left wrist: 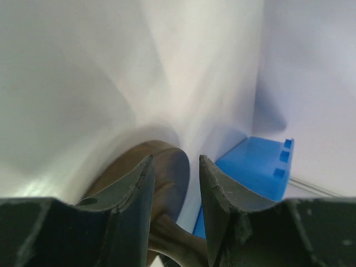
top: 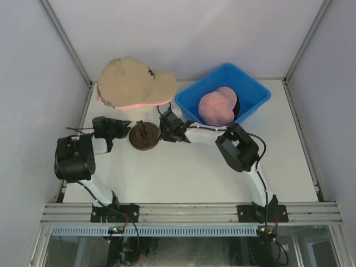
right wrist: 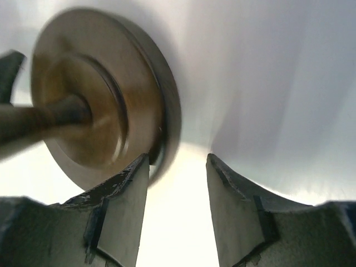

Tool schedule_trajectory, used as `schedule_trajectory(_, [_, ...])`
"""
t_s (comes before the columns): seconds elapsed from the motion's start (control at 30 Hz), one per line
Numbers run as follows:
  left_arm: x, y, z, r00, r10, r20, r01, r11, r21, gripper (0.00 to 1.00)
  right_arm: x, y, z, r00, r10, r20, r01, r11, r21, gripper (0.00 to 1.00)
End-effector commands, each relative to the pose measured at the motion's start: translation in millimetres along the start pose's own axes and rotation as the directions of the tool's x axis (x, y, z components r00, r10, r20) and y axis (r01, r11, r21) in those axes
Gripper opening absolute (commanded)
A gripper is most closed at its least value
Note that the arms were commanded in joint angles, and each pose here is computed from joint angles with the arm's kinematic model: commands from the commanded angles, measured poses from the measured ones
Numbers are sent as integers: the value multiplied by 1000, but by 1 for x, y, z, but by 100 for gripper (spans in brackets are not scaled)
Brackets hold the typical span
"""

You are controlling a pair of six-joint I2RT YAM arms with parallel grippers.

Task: Stack the hats
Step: Adjust the hat stand at the center of the board, then move the bin to the center of the board.

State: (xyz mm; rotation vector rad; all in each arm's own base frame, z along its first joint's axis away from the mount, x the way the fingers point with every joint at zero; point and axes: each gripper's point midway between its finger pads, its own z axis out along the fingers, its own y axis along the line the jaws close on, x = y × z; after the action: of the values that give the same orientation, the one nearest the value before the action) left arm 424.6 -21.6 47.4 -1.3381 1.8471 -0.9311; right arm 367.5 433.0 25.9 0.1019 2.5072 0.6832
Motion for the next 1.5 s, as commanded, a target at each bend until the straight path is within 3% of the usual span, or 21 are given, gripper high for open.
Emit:
schedule_trajectory(0.0, [9, -38, -14, 999, 18, -31, -15, 994, 108, 42, -9, -1, -33, 997, -34, 72, 33, 999, 21, 47])
schedule_trajectory(0.33, [10, -32, -33, 1000, 15, 8, -16, 994, 104, 42, 5, -20, -82, 990, -93, 109, 85, 994, 69, 50])
schedule_trajectory(0.57, [0, -22, -64, 994, 11, 113, -21, 996, 86, 43, 16, -39, -140, 960, -201, 194, 176, 975, 139, 49])
schedule_trajectory(0.87, [0, -10, -98, 980, 29, 198, -46, 995, 83, 43, -12, -70, -218, 889, -285, 358, 199, 945, 258, 47])
schedule_trajectory(1.03, [1, -12, -119, 969, 58, 242, -82, 993, 87, 43, -37, -99, -240, 856, -310, 413, 173, 926, 336, 47])
schedule_trajectory(1.07, [2, -14, -122, 966, 66, 251, -92, 992, 92, 43, -44, -105, -243, 852, -310, 422, 161, 922, 353, 45])
schedule_trajectory(1.13, [4, -22, -131, 961, 84, 265, -117, 987, 112, 43, -56, -120, -245, 849, -302, 434, 132, 916, 380, 30])
schedule_trajectory(1.2, [6, -29, -137, 957, 96, 275, -135, 983, 124, 43, -66, -125, -247, 847, -293, 443, 121, 919, 376, 1])
schedule_trajectory(1.23, [7, -31, -140, 955, 100, 278, -141, 982, 129, 43, -70, -127, -247, 843, -296, 448, 123, 919, 375, 0])
schedule_trajectory(1.33, [10, -35, -147, 952, 109, 286, -154, 978, 140, 43, -80, -127, -247, 835, -314, 452, 146, 918, 368, 2])
schedule_trajectory(1.4, [12, -37, -149, 952, 113, 286, -160, 976, 148, 43, -84, -127, -245, 836, -324, 442, 167, 919, 358, 25])
schedule_trajectory(1.47, [15, -39, -151, 952, 118, 282, -167, 973, 157, 43, -86, -128, -241, 841, -340, 422, 190, 914, 359, 42])
